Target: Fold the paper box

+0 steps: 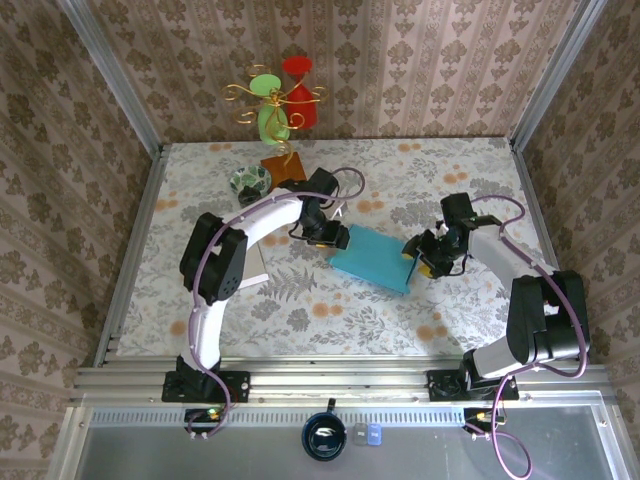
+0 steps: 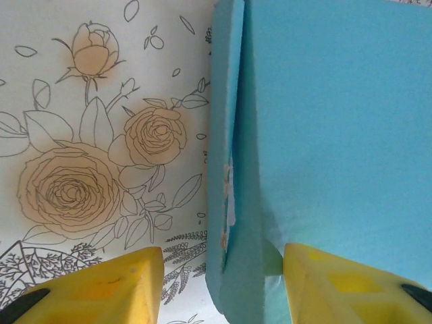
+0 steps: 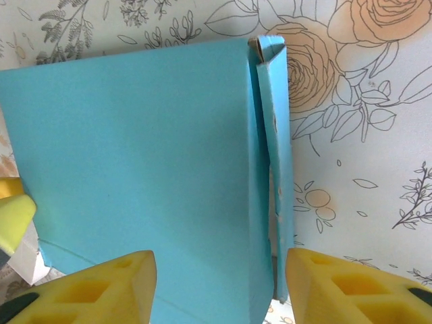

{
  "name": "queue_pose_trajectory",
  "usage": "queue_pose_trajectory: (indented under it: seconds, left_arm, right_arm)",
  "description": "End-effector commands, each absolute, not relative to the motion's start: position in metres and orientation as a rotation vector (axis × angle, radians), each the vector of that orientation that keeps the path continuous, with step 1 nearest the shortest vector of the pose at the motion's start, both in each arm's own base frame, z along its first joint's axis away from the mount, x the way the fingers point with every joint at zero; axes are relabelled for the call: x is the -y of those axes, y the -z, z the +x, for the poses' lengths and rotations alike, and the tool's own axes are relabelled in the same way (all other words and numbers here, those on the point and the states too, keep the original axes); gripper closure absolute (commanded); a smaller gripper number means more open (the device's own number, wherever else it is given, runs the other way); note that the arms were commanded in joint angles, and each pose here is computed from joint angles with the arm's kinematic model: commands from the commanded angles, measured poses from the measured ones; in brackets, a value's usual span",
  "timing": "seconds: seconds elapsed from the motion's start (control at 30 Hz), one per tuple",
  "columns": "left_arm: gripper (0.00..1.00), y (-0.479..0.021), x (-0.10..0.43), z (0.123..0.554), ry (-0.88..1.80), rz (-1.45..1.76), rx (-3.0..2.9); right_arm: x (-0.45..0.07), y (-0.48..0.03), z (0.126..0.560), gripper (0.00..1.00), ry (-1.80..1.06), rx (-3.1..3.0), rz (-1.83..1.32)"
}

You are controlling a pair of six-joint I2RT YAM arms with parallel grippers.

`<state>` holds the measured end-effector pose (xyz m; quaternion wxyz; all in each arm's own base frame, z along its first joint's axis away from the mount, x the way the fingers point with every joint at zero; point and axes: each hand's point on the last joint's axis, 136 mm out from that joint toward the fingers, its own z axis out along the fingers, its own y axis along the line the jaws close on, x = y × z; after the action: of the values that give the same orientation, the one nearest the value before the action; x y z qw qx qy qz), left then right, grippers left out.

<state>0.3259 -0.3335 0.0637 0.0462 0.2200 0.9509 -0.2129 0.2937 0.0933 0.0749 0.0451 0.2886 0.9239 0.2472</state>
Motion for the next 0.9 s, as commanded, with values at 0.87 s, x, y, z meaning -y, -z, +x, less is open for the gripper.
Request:
queue_pose_trajectory:
  seconds: [0.87]
  left_arm:
    - [0.59,-0.057,0.340,0.300,0.767,0.629,-2.969]
  right_arm:
    - [-0.091,-0.033,0.267,0.40,-0.698,-2.927,0.867]
